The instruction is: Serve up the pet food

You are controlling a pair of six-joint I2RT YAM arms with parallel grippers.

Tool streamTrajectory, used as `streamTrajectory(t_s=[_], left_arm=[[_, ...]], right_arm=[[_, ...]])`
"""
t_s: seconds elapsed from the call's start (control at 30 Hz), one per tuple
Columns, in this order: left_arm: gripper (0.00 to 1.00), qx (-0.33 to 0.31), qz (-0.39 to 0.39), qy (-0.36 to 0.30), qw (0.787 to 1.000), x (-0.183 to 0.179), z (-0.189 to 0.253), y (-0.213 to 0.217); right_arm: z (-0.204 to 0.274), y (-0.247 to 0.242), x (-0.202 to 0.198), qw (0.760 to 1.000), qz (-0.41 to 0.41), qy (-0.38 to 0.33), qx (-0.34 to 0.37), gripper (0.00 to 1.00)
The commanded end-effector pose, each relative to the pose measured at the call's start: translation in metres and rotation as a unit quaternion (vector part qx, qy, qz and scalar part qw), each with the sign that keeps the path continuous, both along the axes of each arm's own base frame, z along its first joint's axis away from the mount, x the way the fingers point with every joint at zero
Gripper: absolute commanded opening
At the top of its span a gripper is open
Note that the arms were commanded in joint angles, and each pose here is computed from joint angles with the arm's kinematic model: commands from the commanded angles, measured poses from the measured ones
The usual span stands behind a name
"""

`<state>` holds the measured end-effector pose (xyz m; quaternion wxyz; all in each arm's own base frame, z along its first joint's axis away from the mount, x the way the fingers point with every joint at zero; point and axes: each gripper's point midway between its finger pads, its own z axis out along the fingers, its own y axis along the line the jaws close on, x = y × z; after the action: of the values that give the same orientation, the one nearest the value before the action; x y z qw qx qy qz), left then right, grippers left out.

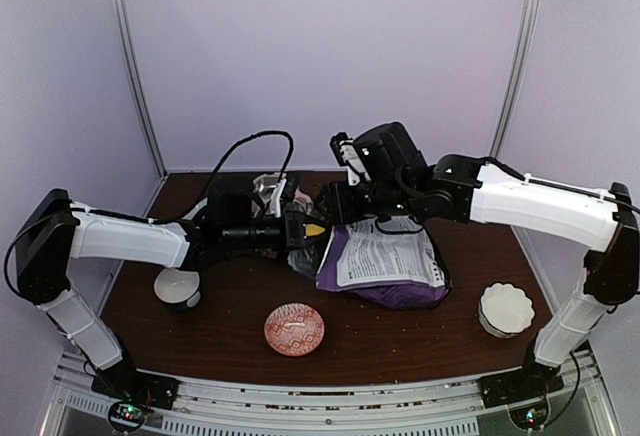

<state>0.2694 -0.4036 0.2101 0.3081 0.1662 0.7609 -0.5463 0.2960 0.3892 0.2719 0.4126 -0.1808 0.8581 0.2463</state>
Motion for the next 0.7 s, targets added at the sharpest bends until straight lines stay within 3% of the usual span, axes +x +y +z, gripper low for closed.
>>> streamTrajectory(t_s=[0.0, 0.23, 0.37, 0.67], left_arm=[[0.00, -0.092, -0.038, -0.095, 0.990, -0.018, 0.075, -0.006], [0.00, -0.092, -0.037, -0.097, 0.990, -0.018, 0.078, -0.005], [0.00, -0.092, -0.034, -0.095, 0.991, -0.019, 0.078, -0.002], [0.00, -0.127, -0.023, -0.046, 0.991, -0.027, 0.078, 0.021]], right_arm=[[-0.006, -0.005, 0.009, 0.998, -0.029, -0.020, -0.060, 0.50], [-0.028, -0.014, 0.017, 0.990, -0.069, -0.024, -0.117, 0.29], [-0.025, -0.041, 0.022, 0.981, -0.126, -0.035, -0.143, 0.02], [0.012, -0.086, 0.020, 0.980, -0.171, -0.064, -0.080, 0.00]])
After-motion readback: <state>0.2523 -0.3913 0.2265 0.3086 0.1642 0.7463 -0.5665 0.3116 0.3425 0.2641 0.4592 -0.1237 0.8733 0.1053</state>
